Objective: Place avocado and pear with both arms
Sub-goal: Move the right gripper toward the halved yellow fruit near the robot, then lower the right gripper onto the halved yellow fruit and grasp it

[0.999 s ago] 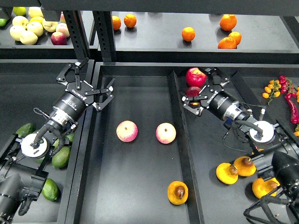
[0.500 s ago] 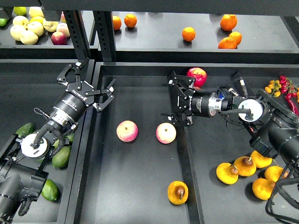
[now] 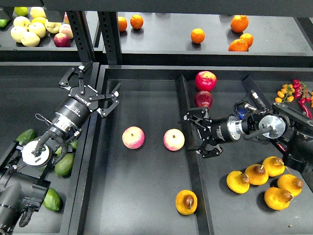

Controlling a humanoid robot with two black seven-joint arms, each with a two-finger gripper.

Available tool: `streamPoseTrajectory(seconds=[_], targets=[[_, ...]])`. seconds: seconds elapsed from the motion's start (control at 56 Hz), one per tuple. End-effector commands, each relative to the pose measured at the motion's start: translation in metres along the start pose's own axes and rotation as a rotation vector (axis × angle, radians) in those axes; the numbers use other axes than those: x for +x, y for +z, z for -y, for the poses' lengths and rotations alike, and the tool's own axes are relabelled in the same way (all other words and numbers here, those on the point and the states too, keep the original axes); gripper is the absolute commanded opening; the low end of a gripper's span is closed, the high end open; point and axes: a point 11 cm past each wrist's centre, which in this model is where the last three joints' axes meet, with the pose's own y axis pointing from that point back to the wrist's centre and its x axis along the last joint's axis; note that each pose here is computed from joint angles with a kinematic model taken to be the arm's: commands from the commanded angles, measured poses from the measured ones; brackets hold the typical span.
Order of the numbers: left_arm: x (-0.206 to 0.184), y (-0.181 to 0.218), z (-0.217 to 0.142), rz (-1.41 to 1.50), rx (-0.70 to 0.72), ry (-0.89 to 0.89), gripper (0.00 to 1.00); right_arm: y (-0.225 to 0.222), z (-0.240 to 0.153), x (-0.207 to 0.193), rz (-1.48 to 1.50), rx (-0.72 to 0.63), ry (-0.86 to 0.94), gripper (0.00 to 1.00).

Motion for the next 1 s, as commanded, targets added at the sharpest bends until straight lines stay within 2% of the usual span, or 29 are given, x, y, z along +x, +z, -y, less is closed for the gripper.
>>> streamPoseTrajectory(seconds=[0.0, 0.268, 0.981], targets=[[0.000, -0.001, 0.000, 0.000, 0.002, 0.000, 0.99, 0.014, 0.004, 0.000, -0.009, -0.036, 0.003, 1.00], [0.000, 0.000, 0.000, 0.000, 0.000, 0.000, 0.99, 0.065, 0.020, -0.005, 0.037, -0.115, -0.019, 1.00], [0.000, -0.001, 0.000, 0.000, 0.004, 0.001, 0.99, 0.093, 0.049, -0.042, 0.024, -0.171, -0.115, 1.00]])
